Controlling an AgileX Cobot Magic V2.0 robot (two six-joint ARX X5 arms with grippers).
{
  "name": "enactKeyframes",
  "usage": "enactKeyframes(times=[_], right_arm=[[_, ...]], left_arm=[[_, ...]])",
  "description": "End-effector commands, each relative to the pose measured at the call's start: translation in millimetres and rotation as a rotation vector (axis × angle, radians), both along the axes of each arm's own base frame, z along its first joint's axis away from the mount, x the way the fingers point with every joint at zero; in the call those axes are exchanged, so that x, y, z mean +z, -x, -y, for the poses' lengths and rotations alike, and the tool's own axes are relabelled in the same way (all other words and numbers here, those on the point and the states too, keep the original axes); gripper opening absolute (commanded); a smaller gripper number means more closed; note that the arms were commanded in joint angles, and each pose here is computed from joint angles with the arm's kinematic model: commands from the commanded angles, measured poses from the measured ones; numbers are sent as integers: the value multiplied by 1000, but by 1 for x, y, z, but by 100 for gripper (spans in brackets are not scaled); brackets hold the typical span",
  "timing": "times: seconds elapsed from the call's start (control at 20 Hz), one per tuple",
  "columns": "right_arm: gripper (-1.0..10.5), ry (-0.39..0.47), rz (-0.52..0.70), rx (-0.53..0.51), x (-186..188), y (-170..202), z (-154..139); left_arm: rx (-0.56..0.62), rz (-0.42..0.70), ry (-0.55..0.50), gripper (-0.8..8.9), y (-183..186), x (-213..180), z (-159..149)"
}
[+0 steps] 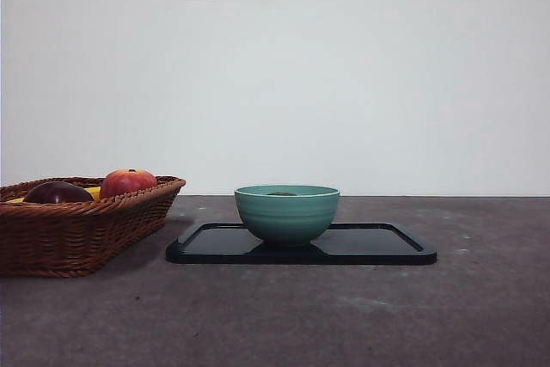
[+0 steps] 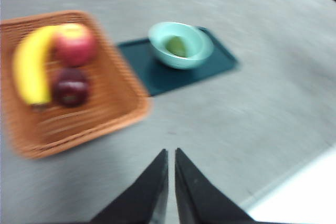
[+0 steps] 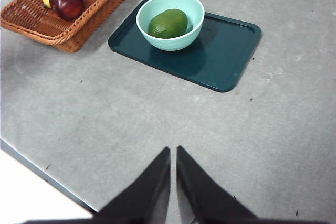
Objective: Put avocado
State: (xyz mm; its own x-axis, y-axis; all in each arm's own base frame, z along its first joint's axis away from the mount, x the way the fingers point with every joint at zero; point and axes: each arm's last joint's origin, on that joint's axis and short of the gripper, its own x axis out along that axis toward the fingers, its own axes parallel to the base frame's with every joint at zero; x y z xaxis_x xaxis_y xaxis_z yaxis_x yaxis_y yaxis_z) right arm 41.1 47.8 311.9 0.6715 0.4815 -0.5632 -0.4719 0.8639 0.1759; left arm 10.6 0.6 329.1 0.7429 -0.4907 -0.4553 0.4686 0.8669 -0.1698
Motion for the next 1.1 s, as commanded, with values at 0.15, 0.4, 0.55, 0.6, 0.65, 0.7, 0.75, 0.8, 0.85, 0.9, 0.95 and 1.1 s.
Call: enactKeyframes(times=[0.15,0.4,0.55,0.6,0.65,0.7,0.75,0.8,0.85,0.9,0.95,1.1], right_arm=[[14,-16,5,4,2,0,-1],[14,-17,5,4,2,0,-1],[14,-16,5,4,2,0,-1],[14,-16,5,4,2,0,-1],[13,-17,5,4,2,0,-1],[14,-17,5,4,2,0,-1],[14,-17,5,4,2,0,-1],[14,-17,5,4,2,0,-1],[14,-17,5,4,2,0,-1],[14,-16,5,4,2,0,-1],[13,-16,5,4,2,0,-1],[14,-17,5,4,2,0,-1]], left_arm=[[273,15,-3,19,-1,3,-2],[478,207,-162,19,-32,-14,6],[405,276,-97,19,-58,-37,13],[371,288,-67,19,-67,-48,14],[339,297,-42,19,-74,-60,15],[322,303,-20,19,-79,-71,14],[325,311,0,19,-84,-83,12],[335,317,7,19,-87,-92,11],[358,322,4,19,-90,-104,9],[378,331,2,19,-92,-112,7],[407,338,-7,19,-92,-123,5],[466,339,-23,19,-90,-146,2]])
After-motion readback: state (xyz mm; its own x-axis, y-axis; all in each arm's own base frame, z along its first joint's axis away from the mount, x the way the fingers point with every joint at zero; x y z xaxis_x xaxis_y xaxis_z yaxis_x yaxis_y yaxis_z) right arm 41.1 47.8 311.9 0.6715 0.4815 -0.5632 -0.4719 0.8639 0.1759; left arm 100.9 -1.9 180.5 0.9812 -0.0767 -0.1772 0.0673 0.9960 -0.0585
